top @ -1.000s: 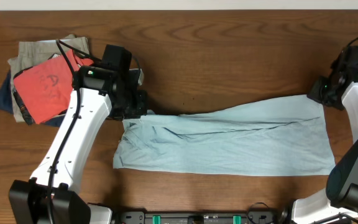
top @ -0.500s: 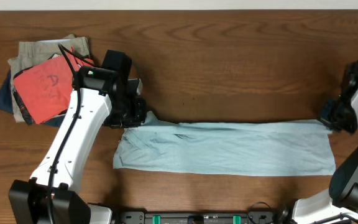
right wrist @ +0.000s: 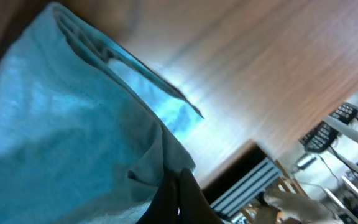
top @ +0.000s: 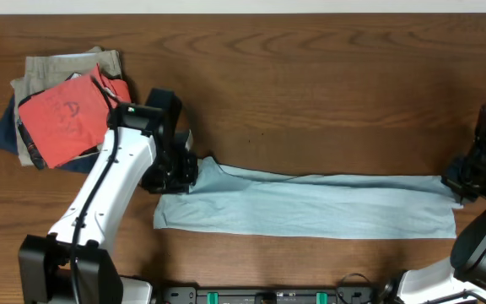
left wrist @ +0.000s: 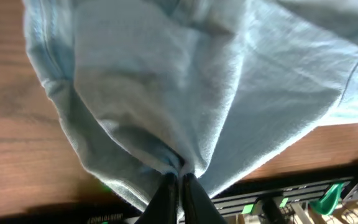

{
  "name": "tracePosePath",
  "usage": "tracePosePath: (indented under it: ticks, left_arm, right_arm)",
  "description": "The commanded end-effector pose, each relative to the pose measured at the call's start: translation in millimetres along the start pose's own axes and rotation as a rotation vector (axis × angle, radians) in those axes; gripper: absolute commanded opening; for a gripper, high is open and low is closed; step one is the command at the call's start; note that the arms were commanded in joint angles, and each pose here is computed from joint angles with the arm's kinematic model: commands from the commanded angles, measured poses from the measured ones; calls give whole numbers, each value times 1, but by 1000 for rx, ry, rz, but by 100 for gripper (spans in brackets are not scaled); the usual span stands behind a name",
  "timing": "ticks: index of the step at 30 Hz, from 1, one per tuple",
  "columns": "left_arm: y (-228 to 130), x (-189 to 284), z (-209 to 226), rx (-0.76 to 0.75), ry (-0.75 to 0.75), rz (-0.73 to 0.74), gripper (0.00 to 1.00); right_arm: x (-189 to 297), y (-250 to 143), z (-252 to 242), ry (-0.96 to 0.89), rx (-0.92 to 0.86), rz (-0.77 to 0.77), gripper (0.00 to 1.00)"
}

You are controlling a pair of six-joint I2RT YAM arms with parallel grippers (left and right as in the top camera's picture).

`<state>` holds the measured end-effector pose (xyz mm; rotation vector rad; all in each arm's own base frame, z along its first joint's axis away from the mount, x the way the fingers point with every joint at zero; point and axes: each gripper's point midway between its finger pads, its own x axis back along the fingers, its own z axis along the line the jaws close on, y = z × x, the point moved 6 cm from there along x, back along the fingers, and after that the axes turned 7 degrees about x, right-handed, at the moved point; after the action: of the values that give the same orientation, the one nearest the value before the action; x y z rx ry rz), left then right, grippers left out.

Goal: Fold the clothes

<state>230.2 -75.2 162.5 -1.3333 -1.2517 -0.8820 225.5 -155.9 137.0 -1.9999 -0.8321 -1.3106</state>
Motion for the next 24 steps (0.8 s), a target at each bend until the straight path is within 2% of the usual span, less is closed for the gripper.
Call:
tracePosePath:
  ticks: [1,11,13,14,16,19,24]
  left_arm:
    - [-5,-10,6,16,22,39,6]
    - [-5,-33,12,16,22,38,8]
    - [-4,-33,11,14,20,31,41]
    - [-4,-33,11,14,19,29,48]
    - [-4,-33,11,14,19,29,52]
    - [-4,-33,11,13,19,29,53]
    - [-1,-33,10,10,14,13,53]
  right_arm:
    - [-2,-1,-10,-42,-25,11,1]
    - [-2,-13,-16,-54,-19,77,3]
    - [-3,-13,-17,-52,-22,79,13]
    - [-3,-13,-17,-47,-23,79,18]
    - [-3,-12,-15,-35,-26,74,27]
    - [-3,-8,-9,21,-15,57,34]
    - [-6,-2,18,241,166,18,46]
